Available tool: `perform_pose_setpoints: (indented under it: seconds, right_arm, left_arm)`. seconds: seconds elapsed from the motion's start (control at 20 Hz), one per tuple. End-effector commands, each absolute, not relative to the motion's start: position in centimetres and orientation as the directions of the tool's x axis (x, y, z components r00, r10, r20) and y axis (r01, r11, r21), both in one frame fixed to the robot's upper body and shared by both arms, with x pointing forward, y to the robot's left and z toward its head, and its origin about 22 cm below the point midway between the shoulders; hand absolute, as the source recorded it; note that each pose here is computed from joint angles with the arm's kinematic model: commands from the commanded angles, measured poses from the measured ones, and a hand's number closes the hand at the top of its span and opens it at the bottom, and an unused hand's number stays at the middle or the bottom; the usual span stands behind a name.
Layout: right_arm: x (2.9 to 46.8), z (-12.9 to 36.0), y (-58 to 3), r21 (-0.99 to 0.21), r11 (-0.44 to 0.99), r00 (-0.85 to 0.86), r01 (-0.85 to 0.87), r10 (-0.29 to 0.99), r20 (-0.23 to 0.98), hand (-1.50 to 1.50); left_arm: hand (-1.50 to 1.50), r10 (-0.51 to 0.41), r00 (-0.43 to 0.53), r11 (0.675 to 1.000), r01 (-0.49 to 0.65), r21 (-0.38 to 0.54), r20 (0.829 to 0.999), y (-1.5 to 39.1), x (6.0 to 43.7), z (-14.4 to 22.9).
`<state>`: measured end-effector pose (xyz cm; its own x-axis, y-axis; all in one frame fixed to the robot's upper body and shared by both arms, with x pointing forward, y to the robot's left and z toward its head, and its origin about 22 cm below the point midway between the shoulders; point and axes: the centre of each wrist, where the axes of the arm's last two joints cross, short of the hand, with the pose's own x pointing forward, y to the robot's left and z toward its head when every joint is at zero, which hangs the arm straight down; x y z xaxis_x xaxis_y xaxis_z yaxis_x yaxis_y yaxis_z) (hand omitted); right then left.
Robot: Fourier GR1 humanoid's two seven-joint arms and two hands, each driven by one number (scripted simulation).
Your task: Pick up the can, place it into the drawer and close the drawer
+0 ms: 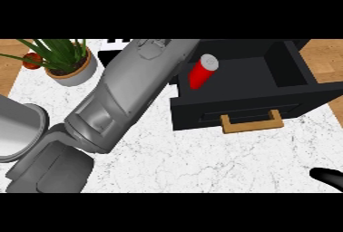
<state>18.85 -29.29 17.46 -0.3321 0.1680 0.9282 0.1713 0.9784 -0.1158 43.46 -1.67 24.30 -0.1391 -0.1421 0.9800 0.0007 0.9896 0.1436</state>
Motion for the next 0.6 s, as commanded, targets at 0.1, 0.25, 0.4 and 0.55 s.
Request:
perform_pose_setpoints:
  seconds: [0.1, 0.25, 0.4, 0.55]
  right_arm:
    - [19.2, 19.0, -28.1, -0.206, 0.966, -0.378, 0.158, 0.252, 0.891, -1.50]
    - [20.0, 18.9, -29.4, -0.284, 0.945, -0.377, 0.161, 0.325, 0.867, -1.50]
    - [20.4, 19.0, -28.4, -0.355, 0.920, -0.421, 0.169, 0.393, 0.818, -1.50]
    - [20.7, 19.0, -27.8, -0.470, 0.867, -0.432, 0.164, 0.492, 0.756, -1.50]
  left_arm:
    - [-1.50, -0.137, -0.153, 0.990, -0.051, 0.131, 0.979, -1.8, 43.6, 24.6]
    - [-1.50, -0.120, -0.145, 0.992, -0.048, 0.114, 0.982, -2.2, 43.4, 25.4]
    - [-1.50, -0.091, -0.147, 0.995, -0.058, 0.083, 0.985, -1.9, 43.5, 24.7]
    - [-1.50, -0.060, -0.113, 0.998, -0.024, 0.057, 0.992, -1.9, 43.6, 24.9]
